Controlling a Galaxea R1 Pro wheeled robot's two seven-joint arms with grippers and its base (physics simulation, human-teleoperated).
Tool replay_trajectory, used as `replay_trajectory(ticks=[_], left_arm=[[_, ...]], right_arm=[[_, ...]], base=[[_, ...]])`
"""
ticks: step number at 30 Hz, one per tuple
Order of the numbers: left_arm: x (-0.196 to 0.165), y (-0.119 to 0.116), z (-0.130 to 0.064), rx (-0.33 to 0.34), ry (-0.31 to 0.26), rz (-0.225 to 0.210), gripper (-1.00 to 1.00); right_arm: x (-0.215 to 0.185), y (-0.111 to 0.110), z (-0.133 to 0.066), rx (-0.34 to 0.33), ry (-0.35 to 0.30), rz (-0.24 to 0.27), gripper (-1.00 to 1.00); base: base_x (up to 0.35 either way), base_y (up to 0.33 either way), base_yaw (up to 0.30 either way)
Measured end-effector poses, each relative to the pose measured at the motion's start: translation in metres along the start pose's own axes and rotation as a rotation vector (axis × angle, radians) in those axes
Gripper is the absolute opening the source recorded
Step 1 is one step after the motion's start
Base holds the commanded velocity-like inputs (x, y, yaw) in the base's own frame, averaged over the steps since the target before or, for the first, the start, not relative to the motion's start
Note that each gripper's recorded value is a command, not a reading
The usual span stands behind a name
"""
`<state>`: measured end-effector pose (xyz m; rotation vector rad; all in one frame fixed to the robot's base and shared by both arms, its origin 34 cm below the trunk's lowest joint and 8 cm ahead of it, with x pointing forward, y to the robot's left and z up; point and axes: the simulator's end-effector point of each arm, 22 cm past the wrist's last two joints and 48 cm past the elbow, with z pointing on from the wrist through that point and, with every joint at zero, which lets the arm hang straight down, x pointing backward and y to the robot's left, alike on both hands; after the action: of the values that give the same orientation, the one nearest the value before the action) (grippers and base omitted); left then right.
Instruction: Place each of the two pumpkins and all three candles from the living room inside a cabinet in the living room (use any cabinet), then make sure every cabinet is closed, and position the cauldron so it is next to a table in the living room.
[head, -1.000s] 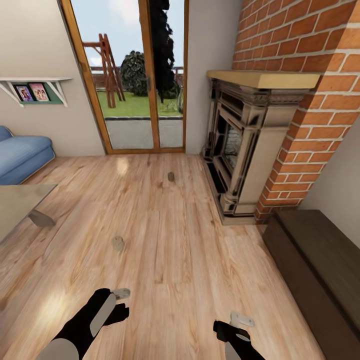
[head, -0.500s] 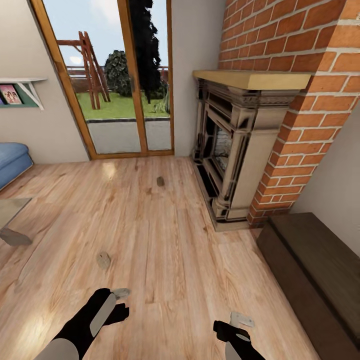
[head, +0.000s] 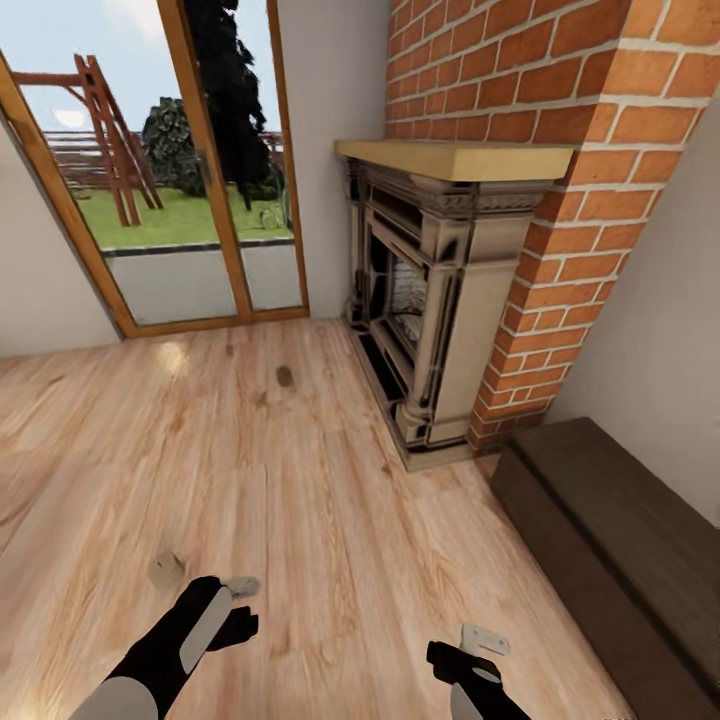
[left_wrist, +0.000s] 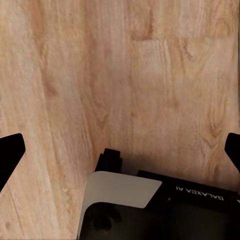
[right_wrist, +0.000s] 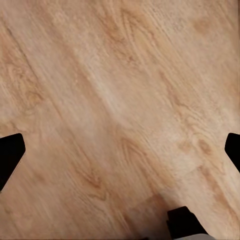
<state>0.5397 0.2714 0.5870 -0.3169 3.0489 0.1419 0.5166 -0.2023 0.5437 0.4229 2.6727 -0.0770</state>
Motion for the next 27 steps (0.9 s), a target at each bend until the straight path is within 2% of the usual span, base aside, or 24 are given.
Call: replay_trajectory(ticks=[13, 21, 27], left_arm=[[0.0, 0.0, 0.0, 0.0, 0.0, -0.001, 1.0], [0.0, -0.0002, 0.0, 0.001, 0.0, -0.001, 1.0], [0.0, 0.0, 0.0001, 0.0, 0.0, 0.0, 1.0]], right_arm=[[0.0012, -0.0017, 0.0003, 0.002, 0.005, 0.01, 1.0], [0.0013, -0.0016, 0.0004, 0.002, 0.006, 0.011, 1.0], [0.0014, -0.0016, 0.0004, 0.002, 0.006, 0.012, 1.0]], base=[[0.151, 0.166, -0.277], [0.025, 0.161, -0.277], [0.032, 0.036, -0.279]])
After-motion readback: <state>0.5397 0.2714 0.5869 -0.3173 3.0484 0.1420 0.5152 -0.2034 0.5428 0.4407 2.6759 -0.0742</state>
